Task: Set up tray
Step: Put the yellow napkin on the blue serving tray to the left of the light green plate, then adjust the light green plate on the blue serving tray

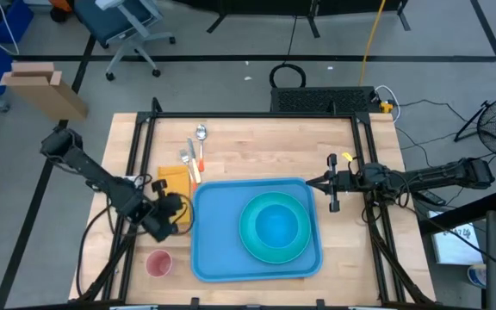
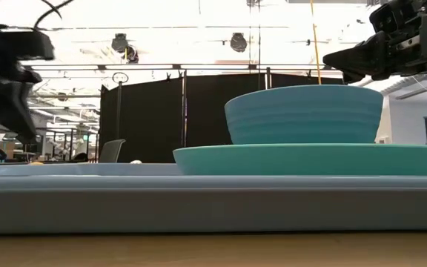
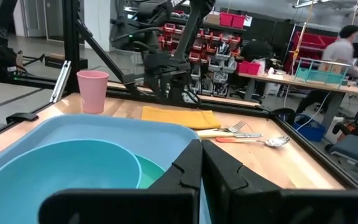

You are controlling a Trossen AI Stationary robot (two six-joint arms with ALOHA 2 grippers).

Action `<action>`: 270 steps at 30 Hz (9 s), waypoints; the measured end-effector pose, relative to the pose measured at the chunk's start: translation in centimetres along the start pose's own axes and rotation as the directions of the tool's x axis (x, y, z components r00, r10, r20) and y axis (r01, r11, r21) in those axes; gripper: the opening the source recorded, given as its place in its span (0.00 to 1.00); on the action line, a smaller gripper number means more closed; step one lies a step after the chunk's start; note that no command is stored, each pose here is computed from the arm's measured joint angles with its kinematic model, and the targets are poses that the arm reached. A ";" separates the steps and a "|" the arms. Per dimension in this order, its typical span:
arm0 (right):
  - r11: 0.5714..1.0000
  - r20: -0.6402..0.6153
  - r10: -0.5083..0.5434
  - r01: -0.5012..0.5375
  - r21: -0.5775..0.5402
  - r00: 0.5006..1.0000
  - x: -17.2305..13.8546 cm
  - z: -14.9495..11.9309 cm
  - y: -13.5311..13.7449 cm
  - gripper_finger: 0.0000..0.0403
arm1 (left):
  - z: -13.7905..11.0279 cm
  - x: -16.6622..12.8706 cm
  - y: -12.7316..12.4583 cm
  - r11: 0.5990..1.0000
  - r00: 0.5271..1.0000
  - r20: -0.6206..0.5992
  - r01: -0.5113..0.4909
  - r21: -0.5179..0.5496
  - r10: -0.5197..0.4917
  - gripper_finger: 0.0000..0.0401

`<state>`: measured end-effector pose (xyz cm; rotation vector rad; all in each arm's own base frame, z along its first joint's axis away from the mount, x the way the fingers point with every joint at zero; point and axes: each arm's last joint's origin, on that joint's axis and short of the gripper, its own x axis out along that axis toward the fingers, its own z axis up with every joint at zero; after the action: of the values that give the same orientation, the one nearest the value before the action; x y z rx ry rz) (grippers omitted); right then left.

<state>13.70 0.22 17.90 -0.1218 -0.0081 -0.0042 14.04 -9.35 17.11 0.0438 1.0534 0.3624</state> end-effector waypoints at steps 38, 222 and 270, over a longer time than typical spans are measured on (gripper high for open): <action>1.000 -0.003 0.000 0.000 0.019 1.000 0.0 0.0 0.0 0.00 | -6.3 -2.0 -2.3 0.978 0.995 -0.053 -0.068 0.199 0.080 0.02; 1.000 0.049 -0.005 0.006 -0.001 0.999 0.0 0.5 -0.1 0.00 | 11.7 4.9 -12.9 0.649 0.795 -0.337 0.607 0.460 -0.505 0.41; 1.000 0.039 -0.004 0.005 -0.001 0.999 0.0 0.4 0.0 0.00 | 9.9 0.3 18.5 0.834 0.994 -0.061 -0.108 -0.540 0.090 0.01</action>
<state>13.69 0.22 18.28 -0.1231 -0.0474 -0.0063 17.57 9.51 25.65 -0.4231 0.9495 0.7510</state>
